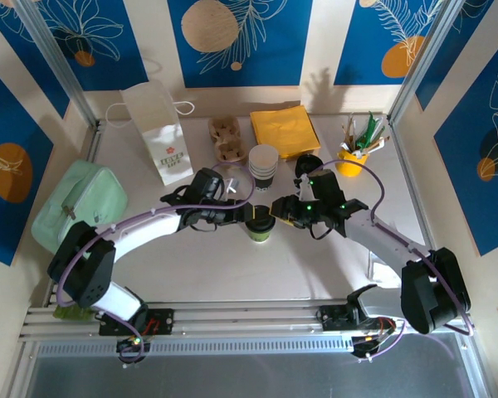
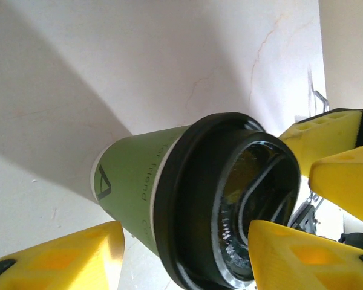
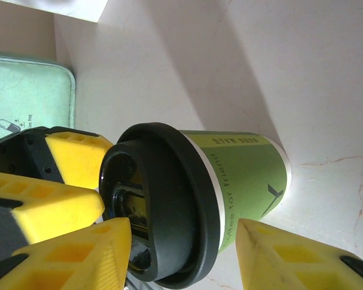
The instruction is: Pack the takeout coffee
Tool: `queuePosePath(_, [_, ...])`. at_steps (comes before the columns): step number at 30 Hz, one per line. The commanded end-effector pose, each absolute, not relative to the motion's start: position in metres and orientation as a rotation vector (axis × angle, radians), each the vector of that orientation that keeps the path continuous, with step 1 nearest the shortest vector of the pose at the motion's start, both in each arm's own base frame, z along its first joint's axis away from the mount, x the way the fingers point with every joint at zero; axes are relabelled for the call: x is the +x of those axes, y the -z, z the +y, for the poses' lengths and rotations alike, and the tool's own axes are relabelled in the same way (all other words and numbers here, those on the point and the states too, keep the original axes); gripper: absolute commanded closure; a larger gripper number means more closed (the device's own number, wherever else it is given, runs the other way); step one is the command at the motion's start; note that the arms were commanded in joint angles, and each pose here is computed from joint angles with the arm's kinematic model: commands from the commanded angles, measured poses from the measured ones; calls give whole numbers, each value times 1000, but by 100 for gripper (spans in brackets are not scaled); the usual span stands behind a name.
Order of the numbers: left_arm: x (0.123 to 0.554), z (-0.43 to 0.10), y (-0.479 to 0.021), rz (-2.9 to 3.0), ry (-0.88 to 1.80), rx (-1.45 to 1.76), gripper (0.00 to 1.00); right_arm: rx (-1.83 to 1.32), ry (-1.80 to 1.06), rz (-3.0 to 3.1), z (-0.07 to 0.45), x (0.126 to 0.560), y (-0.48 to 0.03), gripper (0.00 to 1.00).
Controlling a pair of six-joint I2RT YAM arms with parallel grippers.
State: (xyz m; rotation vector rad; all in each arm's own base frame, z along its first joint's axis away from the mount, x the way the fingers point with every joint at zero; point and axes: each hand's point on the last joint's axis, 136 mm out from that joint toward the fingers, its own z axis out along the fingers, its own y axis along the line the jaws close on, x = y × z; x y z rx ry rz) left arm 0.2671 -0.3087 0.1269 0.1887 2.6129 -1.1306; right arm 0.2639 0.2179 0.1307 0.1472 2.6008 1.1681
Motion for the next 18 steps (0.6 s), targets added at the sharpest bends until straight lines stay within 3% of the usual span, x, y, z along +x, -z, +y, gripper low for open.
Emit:
queuePosePath(1, [262, -309, -108, 2668, 1115, 161, 44, 171, -1146, 2670, 216, 255, -112, 50])
queuePosePath(10, [260, -301, -94, 2718, 1055, 120, 44, 194, -1123, 2716, 213, 250, -95, 51])
queuePosePath(18, [263, -304, -107, 2694, 1066, 139, 45, 155, -1133, 2686, 216, 253, -109, 51])
